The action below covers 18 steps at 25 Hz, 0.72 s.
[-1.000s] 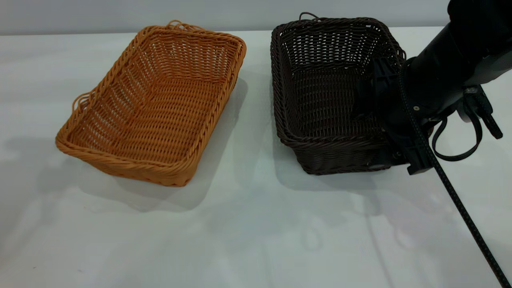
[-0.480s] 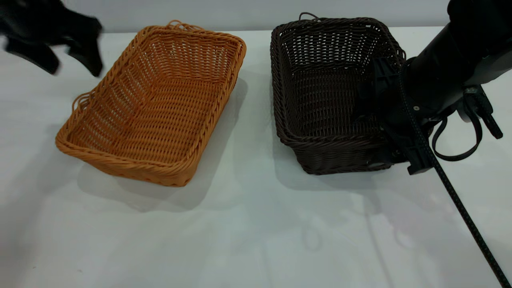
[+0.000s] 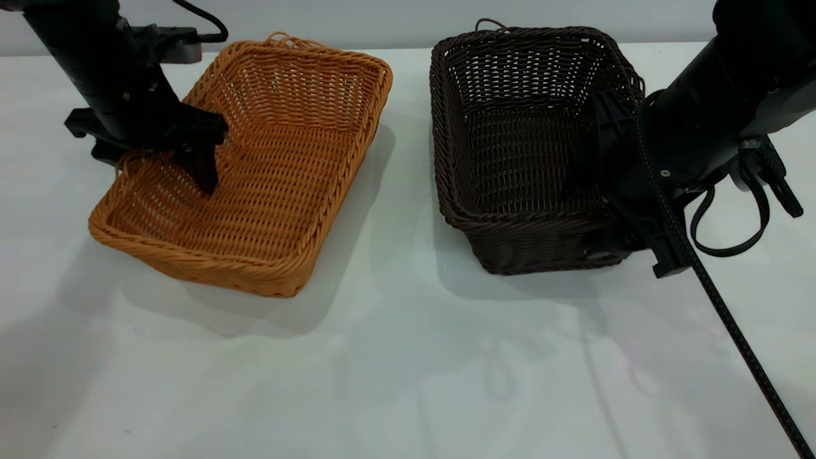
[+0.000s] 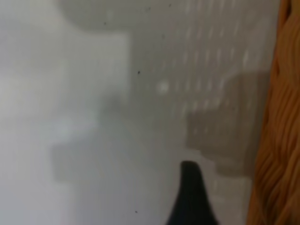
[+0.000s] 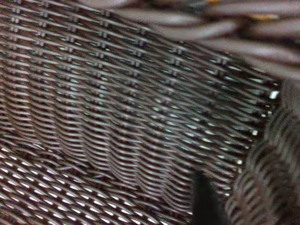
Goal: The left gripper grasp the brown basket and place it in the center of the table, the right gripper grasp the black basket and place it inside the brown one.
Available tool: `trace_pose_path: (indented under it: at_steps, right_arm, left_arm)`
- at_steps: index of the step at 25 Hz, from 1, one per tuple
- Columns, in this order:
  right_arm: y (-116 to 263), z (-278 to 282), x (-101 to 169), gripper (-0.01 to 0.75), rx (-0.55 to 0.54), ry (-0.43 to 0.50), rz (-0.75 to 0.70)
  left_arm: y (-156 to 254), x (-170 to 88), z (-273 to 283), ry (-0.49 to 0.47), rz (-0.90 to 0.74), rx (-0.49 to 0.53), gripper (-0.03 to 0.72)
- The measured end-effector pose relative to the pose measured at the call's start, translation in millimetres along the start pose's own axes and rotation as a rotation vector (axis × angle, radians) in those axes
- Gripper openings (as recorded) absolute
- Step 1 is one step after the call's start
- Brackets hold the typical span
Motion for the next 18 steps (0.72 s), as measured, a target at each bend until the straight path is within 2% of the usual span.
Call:
trace_pose_path:
  at_steps: [5,7,9,13,15,18]
  right_arm:
    - [-2,0,-1,0.116,-0.019,0.006,-0.012]
    - [-4,1,0,0.079,-0.031,0.005,-0.016]
    - [-4,4,3,0.078,-0.032,-0.006,-0.008]
    - [-20,24,14,0.078,-0.102,-0.053,0.026]
    - [-40,40,24,0.078,-0.139,-0.099,0.103]
    - [-75,70,45,0.078,-0.180,-0.200,0.314]
  left_arm:
    - [1,0,0,-0.001,-0.001,0.006,0.222]
    - [2,0,0,0.000,0.001,0.018,0.141]
    - [3,0,0,0.002,-0.003,0.026,0.085]
    - [3,-1,1,0.007,-0.044,0.024,0.076]
    - [3,-3,1,0.012,-0.102,0.022,0.076]
    - [4,-9,1,0.024,-0.241,0.025,0.076]
Point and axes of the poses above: a point on each arm's last joint axis where the gripper is mounted, z pointing back along that axis away from the gripper, x along the wrist's bending axis when the last joint is at zero, y = z × x, the point moved 3 cm from there along -z, pointing out along that axis toward the gripper, and after that the axes turned 11 degrees about z, right-handed, at the moved point
